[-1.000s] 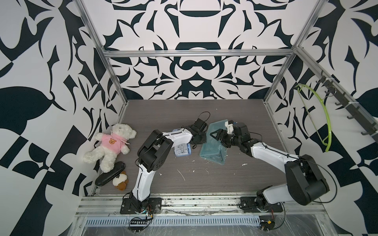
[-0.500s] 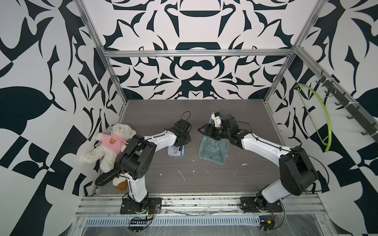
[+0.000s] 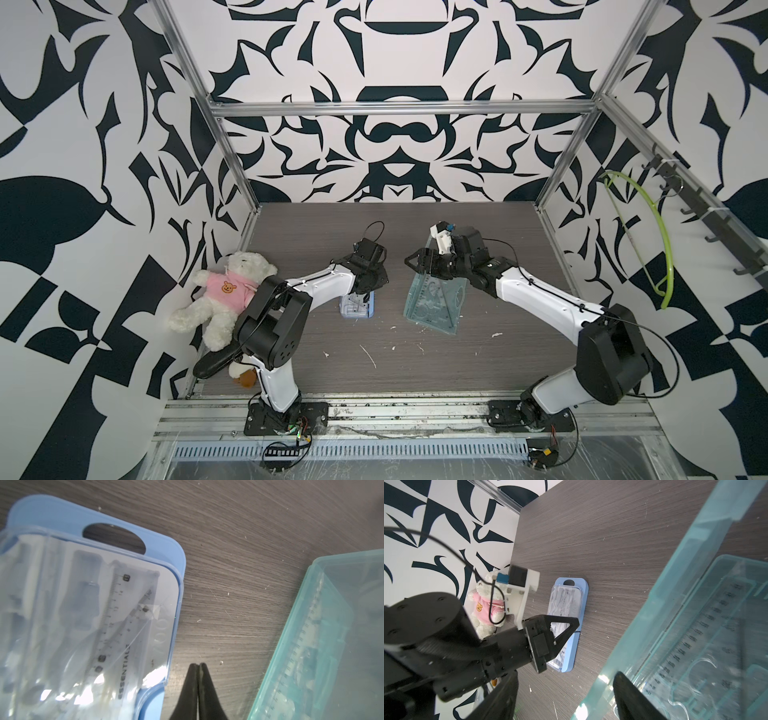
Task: Open the ruler set and take out the ruler
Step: Open the ruler set box at the center of the board.
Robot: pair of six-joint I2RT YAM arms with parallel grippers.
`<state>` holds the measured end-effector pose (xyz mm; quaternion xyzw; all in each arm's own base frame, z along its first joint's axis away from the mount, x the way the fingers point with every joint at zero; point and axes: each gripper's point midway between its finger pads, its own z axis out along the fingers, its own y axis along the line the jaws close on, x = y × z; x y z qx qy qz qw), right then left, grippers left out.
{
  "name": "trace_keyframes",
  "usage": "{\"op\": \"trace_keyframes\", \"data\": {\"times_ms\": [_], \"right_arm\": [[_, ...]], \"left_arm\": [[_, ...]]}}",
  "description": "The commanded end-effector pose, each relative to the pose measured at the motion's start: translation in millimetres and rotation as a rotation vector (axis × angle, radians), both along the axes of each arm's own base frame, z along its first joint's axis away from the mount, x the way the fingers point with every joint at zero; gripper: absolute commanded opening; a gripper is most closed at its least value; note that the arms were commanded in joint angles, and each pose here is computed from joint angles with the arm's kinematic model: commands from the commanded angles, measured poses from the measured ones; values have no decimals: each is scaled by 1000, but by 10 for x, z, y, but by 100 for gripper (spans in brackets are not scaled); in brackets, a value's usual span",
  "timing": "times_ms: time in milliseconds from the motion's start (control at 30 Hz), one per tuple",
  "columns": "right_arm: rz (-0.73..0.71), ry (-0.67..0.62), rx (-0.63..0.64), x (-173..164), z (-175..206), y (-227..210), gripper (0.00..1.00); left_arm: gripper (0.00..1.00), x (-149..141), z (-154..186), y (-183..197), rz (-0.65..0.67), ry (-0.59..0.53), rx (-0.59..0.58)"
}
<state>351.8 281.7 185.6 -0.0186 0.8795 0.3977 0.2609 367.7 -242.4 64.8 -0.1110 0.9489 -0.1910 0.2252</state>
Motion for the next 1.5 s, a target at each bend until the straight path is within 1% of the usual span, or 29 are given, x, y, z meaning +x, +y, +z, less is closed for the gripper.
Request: {"op": "trace_keyframes", "data": {"times_ms": [0, 100, 200, 433, 567, 633, 733, 833, 900, 967, 1033, 1100, 1167, 1367, 1467], "right_arm": [[36, -48, 38, 110, 176, 157, 73], [61, -40, 48, 135, 183, 242, 73], [69, -53, 40, 110, 228, 223, 73], [64, -108, -83, -144, 336, -83, 73], [30, -146, -140, -248, 441, -288, 73], [1, -143, -162, -270, 464, -401, 73], [-78, -88, -233, -263, 366, -655, 71], [-156, 45, -322, -284, 78, -992, 66], [-187, 111, -329, -312, -108, -1148, 63], [-210, 169, -324, -327, -315, -1244, 59], [-202, 206, -315, -321, -462, -1223, 57], [-191, 232, -305, -277, -543, -1156, 57], [-170, 232, -293, -200, -606, -1033, 57], [-119, 217, -289, -49, -626, -712, 58], [-96, 193, -270, 8, -557, -538, 58]], "left_arm": [[9, 0, 241, 80, 19, -57, -10], [12, -11, 334, 133, 28, -81, -9], [13, -18, 403, 194, 43, -105, -4], [20, -7, 562, 299, 74, -158, -17], [22, -6, 640, 244, 39, -177, -39], [22, -7, 687, 215, 17, -187, -48], [23, -26, 792, 142, -42, -217, -46], [23, -102, 946, 11, -139, -280, 19], [25, -170, 1048, -74, -200, -323, 72], [30, -267, 1172, -184, -259, -368, 87], [34, -336, 1221, -193, -270, -388, 88], [36, -385, 1221, -138, -253, -393, 78], [38, -419, 1194, -60, -228, -398, 83], [38, -473, 1133, 35, -200, -388, 92], [42, -454, 1147, 60, -190, -387, 111]]}}
